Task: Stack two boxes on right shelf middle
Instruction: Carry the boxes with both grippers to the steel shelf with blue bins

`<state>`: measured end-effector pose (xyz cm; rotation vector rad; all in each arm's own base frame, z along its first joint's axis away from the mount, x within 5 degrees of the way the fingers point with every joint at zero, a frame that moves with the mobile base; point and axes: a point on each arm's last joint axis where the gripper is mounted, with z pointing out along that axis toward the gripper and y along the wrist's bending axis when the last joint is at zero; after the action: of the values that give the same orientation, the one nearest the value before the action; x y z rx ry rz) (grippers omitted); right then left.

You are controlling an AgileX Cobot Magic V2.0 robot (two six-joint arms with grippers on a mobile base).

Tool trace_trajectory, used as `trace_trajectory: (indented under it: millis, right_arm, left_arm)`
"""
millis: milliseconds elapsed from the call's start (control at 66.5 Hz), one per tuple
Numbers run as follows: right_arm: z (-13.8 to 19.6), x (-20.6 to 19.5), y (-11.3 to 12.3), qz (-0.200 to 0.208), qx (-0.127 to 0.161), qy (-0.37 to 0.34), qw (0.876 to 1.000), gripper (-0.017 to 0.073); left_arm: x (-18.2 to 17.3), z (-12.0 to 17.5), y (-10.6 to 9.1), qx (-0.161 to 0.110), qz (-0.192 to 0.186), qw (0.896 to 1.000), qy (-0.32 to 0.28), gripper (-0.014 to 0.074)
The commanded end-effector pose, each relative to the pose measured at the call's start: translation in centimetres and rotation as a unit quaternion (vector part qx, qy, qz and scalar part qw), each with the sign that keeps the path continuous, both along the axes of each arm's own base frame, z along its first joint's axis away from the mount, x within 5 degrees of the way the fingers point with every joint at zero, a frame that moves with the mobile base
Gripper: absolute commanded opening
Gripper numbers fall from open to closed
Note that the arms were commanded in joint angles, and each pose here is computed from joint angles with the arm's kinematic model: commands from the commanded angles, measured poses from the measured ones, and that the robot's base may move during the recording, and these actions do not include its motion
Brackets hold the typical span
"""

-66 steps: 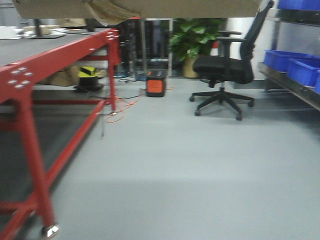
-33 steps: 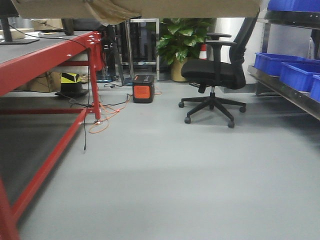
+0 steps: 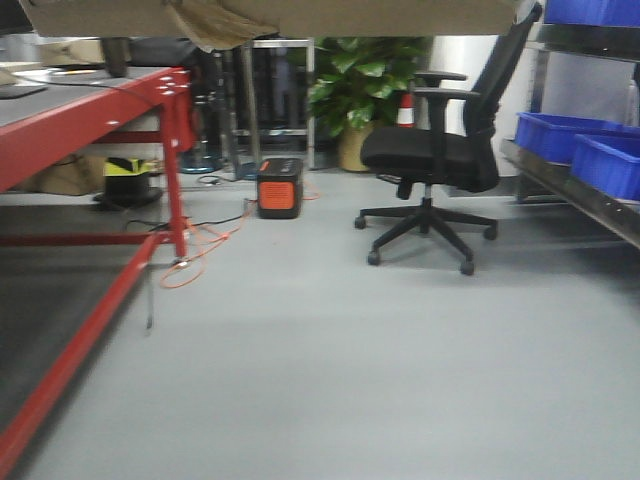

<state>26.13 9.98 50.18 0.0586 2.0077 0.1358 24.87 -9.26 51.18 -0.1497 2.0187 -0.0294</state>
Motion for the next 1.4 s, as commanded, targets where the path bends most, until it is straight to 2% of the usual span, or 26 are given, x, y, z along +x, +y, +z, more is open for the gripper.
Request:
trace_trajectory:
  millis: [0, 1384]
  right_arm:
    - [1.24, -0.41, -0.76, -0.010, -0.008, -0.038, 0.999, -0.0164]
    - [1.35, -0.38, -0.71, -0.007, -0.006, -0.044, 0.999, -0.0164]
  left_arm:
    - [-0.54, 1.05, 0.63, 0.003, 0.009, 1.000, -0.029, -0.0111]
    - [-0.53, 1.06, 0.62, 0.003, 0.008, 1.000, -0.029, -0.0111]
